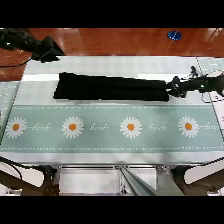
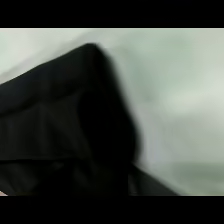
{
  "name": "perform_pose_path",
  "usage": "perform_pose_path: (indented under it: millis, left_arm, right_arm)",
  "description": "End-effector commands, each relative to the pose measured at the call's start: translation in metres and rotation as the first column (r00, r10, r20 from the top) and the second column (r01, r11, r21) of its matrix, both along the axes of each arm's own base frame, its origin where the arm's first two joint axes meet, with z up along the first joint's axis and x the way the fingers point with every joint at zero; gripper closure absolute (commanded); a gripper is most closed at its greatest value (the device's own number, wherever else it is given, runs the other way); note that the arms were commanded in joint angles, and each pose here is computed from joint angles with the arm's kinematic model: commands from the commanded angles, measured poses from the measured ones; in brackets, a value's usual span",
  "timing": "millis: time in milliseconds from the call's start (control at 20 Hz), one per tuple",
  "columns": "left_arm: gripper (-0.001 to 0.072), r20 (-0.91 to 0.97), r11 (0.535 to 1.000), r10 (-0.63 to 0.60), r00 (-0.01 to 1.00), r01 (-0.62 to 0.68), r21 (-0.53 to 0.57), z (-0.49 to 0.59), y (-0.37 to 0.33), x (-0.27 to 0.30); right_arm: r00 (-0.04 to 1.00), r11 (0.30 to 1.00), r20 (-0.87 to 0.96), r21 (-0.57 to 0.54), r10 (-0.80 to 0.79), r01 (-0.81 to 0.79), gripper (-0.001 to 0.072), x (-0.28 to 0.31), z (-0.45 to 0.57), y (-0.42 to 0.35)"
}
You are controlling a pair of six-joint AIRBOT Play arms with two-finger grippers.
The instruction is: Fold the shirts.
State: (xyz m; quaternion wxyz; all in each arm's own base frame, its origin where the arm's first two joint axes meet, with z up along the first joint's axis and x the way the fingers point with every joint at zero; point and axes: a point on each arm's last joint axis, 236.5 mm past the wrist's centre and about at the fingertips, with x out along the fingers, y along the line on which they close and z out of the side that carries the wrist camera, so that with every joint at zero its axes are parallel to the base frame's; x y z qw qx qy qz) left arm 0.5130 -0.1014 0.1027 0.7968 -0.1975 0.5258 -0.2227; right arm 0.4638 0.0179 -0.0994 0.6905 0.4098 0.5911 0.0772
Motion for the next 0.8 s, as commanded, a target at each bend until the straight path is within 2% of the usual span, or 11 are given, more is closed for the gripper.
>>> perform_pose_path:
  millis: [0,50,100,200,400,750]
  left_arm:
    - [0.0199,0.034,0.997,-0.074,0.997,0.074,0.023,-0.003,-0.046,-0.001]
    - [0.0201,0.020,0.995,-0.099,0.995,0.099,0.023,-0.008,-0.057,-0.005]
    - [0.0226,0.002,0.992,-0.123,0.992,0.123,0.023,-0.012,-0.065,-0.010]
    - [0.0675,-0.018,0.986,-0.167,0.986,0.168,0.026,-0.014,-0.075,-0.021]
    - [0.0683,-0.025,0.961,-0.277,0.961,0.277,-0.016,-0.009,-0.130,-0.046]
    - [0.0683,-0.052,0.836,-0.549,0.834,0.549,-0.015,-0.039,-0.283,-0.137]
  right_arm:
    - [0.998,0.997,-0.002,0.027,0.068,-0.067,0.0531,-0.001,-0.008,0.040]
    - [0.996,0.996,0.027,0.017,0.090,-0.091,0.0692,0.000,0.001,0.044]
    - [0.992,0.994,0.065,0.002,0.111,-0.111,0.0692,0.002,0.015,0.044]
    - [0.979,0.986,0.128,-0.074,0.160,-0.152,0.0692,-0.004,0.052,0.035]
    - [0.940,0.940,0.205,-0.265,0.271,-0.214,0.0692,-0.054,0.132,0.022]
    - [0.873,0.939,0.420,-0.327,0.248,-0.110,0.0692,-0.172,0.233,0.051]
